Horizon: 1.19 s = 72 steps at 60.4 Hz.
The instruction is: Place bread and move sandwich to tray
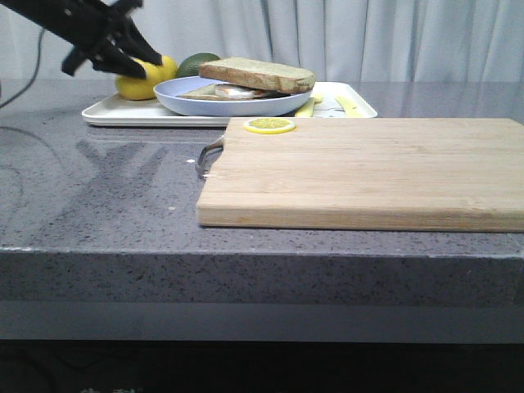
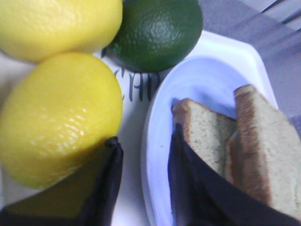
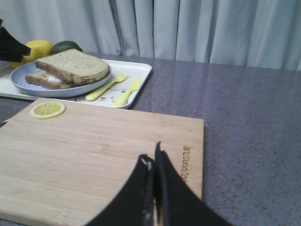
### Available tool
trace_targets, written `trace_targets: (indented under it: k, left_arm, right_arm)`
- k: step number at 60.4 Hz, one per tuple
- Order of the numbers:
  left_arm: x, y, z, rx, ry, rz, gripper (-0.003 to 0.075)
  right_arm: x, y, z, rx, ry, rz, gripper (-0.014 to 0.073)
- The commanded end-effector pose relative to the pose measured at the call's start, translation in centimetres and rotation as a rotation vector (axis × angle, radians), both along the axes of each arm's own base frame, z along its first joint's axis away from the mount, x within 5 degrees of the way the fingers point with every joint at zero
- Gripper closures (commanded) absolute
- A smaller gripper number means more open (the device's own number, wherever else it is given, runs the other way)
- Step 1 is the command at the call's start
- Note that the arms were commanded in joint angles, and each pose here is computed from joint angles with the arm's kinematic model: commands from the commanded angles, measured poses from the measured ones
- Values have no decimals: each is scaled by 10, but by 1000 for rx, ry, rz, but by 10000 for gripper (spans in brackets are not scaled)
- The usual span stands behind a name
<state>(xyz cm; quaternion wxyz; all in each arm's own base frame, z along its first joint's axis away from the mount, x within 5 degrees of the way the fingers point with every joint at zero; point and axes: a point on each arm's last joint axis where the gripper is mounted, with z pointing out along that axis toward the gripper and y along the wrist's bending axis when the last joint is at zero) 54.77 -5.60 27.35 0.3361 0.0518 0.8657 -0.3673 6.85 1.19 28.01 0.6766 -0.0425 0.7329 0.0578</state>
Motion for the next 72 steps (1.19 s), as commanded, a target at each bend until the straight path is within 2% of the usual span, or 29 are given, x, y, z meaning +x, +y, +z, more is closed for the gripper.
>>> trace_targets:
  k: [1,7,12,21,29,35,42,54,66,72]
  left_arm:
    - [-25,10,82,-121,-172,-18,531]
    - [-37,14,104,-151,-223,-65,639]
    - [-47,13,117,-135,-256,-99,741]
    - [-57,11,135,-130,-328,-106,739]
    - [-67,12,152,-125,-332,-66,739]
    - [-73,14,162,-27,-320,27,739]
    - [-84,12,179,154,-362,130,739]
    - [-104,-4,201,386,-390,238,739]
    - [-119,-18,190,641,-267,257,739]
    - [-131,-15,178,702,-176,235,739]
  right_arm:
    - [0,-3,15,19,-88,-31,671]
    - [0,-3,15,19,-88,-31,671]
    - [0,-3,15,19,-88,-31,671]
    - [0,-3,15,20,-89,-31,671]
    - [0,-3,15,19,-88,-31,671]
    - [0,-3,15,19,-88,-31,671]
    - [0,-3,15,19,-88,-31,671]
    - [0,-3,15,19,-88,-31,671]
    - [0,-3,15,19,-88,-31,671]
    - [0,-3,15,20,-89,-31,671]
